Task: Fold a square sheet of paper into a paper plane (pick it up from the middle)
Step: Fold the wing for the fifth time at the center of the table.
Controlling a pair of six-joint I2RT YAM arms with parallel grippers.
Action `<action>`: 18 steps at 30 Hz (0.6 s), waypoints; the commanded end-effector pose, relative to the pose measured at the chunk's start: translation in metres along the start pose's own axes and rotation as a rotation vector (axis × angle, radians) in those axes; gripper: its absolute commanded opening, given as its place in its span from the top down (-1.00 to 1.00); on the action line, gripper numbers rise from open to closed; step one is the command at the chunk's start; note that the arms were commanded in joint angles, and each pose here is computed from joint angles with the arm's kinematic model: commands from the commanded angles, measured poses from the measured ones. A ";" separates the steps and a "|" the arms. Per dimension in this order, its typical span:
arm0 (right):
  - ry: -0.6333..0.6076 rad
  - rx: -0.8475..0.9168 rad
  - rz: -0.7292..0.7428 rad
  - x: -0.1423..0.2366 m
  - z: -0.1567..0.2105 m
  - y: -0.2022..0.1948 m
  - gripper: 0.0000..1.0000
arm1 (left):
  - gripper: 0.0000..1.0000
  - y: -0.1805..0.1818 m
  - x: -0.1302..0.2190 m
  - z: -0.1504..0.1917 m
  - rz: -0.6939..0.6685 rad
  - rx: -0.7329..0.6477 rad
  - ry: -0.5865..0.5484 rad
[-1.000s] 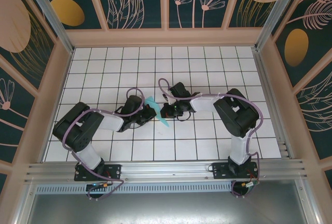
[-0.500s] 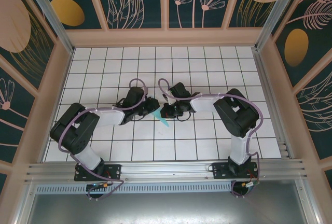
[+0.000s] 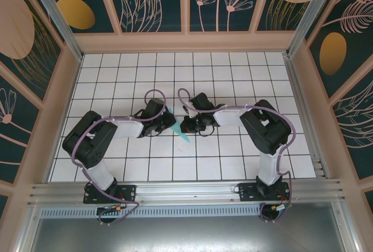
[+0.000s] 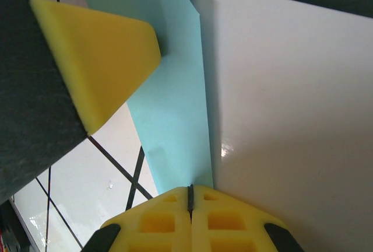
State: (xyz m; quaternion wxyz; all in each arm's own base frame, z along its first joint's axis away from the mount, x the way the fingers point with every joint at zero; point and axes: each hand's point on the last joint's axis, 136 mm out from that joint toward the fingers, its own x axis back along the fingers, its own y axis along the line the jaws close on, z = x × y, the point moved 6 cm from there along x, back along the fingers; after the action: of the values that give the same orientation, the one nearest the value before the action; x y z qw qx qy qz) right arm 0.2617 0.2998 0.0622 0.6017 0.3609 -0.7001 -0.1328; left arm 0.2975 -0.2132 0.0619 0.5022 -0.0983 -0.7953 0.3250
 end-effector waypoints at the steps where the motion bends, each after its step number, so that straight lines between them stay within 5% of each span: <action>1: 0.082 -0.051 0.131 -0.013 0.026 -0.034 1.00 | 0.68 0.012 0.000 -0.005 -0.071 0.047 -0.045; 18: 0.079 -0.056 0.133 -0.012 0.028 -0.035 1.00 | 0.74 0.027 0.023 -0.009 -0.153 0.133 -0.154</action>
State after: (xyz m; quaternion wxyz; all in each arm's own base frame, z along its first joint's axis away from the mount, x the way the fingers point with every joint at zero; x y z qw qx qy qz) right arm 0.2616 0.2997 0.0613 0.5987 0.3626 -0.7016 -0.1335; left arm 0.2928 -0.1895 0.0619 0.4765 -0.0093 -0.8091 0.3438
